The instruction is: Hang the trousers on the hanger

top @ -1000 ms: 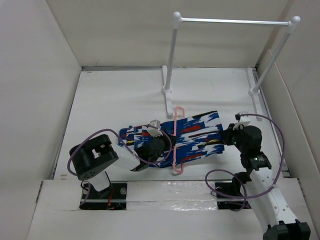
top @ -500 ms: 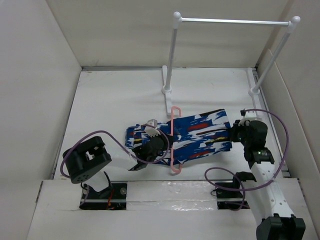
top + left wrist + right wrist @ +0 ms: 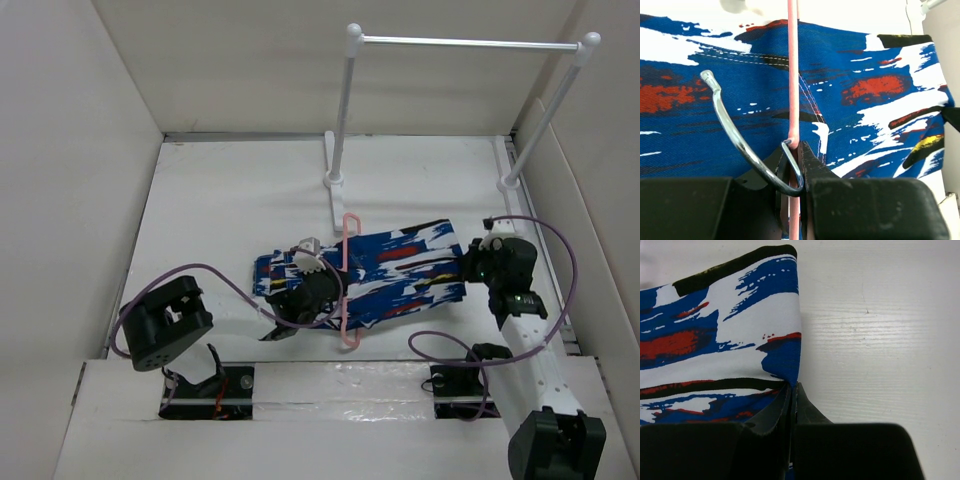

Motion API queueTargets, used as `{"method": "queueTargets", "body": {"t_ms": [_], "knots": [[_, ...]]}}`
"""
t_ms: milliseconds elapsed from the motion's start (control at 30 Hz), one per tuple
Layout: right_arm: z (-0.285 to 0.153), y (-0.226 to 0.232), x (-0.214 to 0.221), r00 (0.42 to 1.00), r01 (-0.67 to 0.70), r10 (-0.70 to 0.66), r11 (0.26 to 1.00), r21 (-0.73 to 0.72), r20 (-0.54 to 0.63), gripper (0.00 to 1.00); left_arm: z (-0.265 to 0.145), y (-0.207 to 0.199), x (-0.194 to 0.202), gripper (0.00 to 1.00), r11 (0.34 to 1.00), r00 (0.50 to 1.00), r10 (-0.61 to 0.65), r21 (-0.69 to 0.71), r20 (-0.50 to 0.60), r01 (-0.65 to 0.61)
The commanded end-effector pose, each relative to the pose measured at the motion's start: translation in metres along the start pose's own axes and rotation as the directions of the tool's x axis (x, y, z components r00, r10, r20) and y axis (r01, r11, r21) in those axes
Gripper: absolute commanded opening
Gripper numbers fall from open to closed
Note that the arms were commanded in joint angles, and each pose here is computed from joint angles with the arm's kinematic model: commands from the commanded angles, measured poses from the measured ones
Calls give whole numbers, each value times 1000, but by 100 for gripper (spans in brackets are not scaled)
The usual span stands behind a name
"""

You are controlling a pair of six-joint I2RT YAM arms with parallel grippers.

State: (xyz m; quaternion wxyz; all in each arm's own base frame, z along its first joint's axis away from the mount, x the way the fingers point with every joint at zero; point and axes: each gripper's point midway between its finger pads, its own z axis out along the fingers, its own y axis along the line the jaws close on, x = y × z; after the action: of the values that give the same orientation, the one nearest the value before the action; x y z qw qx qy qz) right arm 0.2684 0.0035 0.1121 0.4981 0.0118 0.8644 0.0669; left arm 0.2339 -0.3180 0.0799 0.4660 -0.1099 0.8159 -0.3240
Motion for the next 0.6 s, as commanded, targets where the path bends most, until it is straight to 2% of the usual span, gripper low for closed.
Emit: {"method": "queueTargets", "body": {"t_ms": [0,233,267,300,400,433,467,533,567], "knots": [[2,-14,-33,990,34,-41,998,57,136,0,-6,-7,-28,0,1000,997,1,-7,81,0],[10,0,-14,993,38,-34,999,-32,114,0,-16,-46,-48,0,995,994,-39,97,98,30],[11,2,-15,992,54,-48,997,-50,113,3,-18,-56,-51,0,993,994,-38,111,100,27],[11,10,-11,994,59,-50,993,-99,92,15,-20,-61,-57,0,993,993,-35,117,110,22],[3,32,-24,991,107,-90,976,-189,96,42,-24,-78,-70,0,990,992,-39,140,121,22],[-6,52,-41,982,154,-122,959,-239,142,54,-28,-88,-80,0,986,990,-53,164,131,31],[-12,60,-42,982,164,-133,954,-252,135,62,-31,-93,-84,0,984,990,-55,175,129,32],[-31,82,-60,968,201,-145,936,-288,203,65,-35,-105,-94,0,980,988,-64,194,139,36],[-42,107,-65,964,213,-139,913,-349,225,65,-35,-107,-95,0,980,988,-64,194,139,37]]}}
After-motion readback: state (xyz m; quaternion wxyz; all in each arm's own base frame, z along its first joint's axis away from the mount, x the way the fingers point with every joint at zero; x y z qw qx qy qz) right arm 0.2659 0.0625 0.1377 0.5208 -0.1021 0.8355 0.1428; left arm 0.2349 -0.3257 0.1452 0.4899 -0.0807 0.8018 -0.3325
